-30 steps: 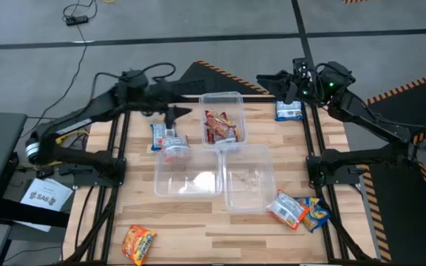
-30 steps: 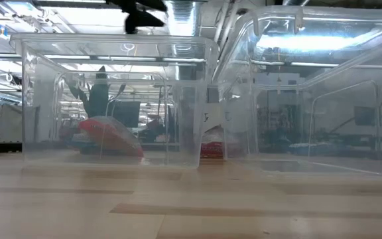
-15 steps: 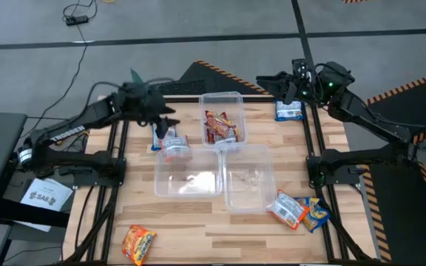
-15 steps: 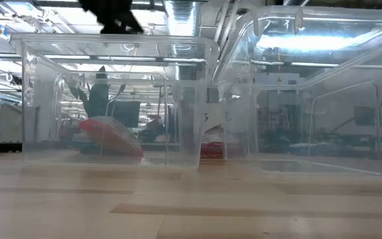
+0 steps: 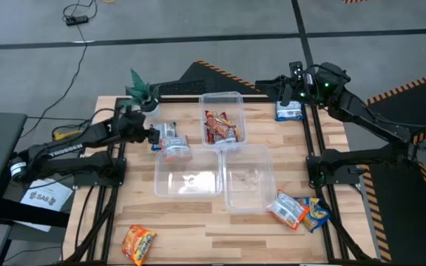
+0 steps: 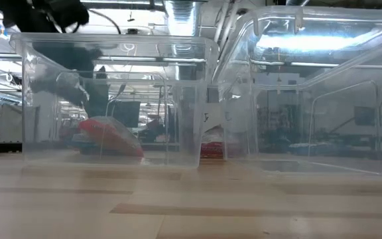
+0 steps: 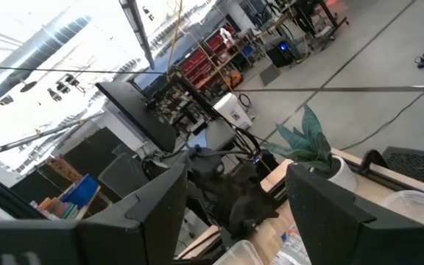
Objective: Sort Maruchan noodles
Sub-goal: Put the top left blue noodle pack into the bottom left transparent bin
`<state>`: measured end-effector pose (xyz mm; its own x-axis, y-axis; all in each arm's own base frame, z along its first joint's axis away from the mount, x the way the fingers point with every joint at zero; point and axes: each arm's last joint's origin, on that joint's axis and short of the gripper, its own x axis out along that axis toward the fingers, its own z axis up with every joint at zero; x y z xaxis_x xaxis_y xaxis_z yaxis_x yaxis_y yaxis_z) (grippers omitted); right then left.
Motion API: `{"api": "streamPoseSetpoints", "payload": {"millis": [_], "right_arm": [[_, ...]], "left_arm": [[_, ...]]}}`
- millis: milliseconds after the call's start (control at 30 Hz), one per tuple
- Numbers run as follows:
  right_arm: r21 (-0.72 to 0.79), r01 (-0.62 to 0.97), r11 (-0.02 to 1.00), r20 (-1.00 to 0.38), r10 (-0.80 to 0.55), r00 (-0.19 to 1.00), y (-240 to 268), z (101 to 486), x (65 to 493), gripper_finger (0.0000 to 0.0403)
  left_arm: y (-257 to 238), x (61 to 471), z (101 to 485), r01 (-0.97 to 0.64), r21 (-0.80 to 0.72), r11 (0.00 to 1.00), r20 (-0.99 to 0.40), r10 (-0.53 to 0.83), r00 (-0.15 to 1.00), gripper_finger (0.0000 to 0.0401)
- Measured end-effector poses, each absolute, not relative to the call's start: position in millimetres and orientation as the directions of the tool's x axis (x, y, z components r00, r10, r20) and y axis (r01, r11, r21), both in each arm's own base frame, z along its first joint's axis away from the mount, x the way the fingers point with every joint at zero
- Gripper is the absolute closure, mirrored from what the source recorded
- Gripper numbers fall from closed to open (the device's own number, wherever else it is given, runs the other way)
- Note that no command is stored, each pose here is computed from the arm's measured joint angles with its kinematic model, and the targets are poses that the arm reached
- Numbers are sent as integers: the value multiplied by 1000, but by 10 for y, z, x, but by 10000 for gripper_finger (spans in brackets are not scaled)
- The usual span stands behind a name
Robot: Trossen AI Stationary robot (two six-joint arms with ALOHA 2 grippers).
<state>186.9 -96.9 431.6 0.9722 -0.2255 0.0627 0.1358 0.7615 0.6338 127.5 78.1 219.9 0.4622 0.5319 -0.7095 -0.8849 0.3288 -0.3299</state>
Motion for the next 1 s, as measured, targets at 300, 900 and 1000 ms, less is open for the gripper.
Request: {"api": "streamPoseSetpoints", "payload": {"millis": [300,900,1000], "right_arm": [[635,140,759,56,-227,972,-969,4309,1869,148],[637,144,757,51,-228,972,-973,4302,1874,148],[637,144,757,51,-228,972,-973,4302,1874,148]], "left_arm": [[842,1339,1808,-930,-343,131,-746,563,354,168],[880,1412,1372,-913,-406,43,-747,560,359,188],[882,1412,1374,-917,-394,62,-744,564,357,243]]}}
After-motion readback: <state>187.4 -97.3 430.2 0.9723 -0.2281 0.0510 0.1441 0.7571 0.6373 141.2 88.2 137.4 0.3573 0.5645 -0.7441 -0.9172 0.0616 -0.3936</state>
